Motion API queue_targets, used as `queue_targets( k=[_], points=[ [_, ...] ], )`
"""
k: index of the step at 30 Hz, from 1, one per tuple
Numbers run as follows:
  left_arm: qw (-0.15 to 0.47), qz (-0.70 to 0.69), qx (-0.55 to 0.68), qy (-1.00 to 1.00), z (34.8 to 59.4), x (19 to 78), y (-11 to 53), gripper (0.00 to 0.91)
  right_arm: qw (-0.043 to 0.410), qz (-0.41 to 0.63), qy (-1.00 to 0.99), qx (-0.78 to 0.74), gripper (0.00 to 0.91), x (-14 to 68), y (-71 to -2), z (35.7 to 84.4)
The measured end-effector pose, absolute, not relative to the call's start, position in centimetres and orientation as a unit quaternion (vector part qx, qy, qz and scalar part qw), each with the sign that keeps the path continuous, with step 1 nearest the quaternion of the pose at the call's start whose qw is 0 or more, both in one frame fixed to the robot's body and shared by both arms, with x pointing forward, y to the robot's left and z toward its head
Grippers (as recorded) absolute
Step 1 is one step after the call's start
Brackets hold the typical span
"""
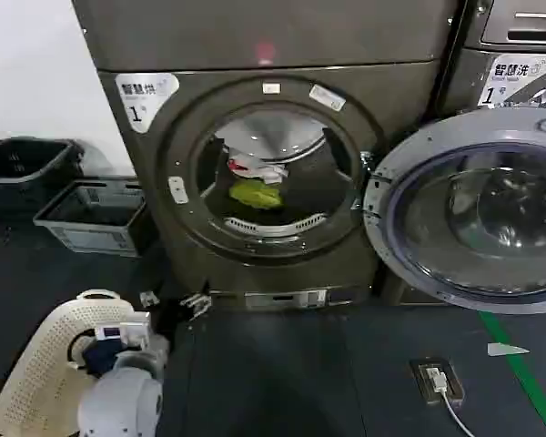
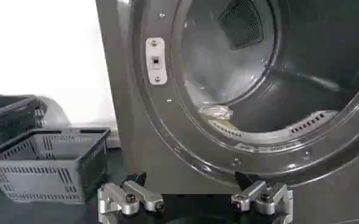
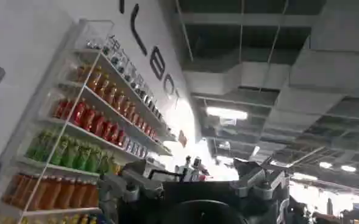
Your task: Grasp the clothes from the dryer.
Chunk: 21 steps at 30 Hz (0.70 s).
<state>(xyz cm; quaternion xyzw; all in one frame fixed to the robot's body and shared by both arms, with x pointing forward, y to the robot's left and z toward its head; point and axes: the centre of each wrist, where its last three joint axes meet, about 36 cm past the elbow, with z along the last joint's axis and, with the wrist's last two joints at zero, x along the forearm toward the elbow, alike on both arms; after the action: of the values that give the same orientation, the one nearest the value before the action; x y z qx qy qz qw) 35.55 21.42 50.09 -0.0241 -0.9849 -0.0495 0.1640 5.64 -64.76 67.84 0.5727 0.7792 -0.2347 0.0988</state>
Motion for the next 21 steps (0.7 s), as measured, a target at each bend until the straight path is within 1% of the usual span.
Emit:
queue_targets(
  k=[8,21],
  points=[
    [0.164,-0.047,-0.027,-0.985,50.09,35.39,21.22,0.907,0.114,-0.237,0.776,0.573,0.907,5.98,-64.92,67.34],
    [0.163,-0.047,-0.029,-0.985,50.15,35.36,21.07,0.907,0.12,-0.229,0.769,0.584,0.907,6.04,-65.08,66.92]
  ],
)
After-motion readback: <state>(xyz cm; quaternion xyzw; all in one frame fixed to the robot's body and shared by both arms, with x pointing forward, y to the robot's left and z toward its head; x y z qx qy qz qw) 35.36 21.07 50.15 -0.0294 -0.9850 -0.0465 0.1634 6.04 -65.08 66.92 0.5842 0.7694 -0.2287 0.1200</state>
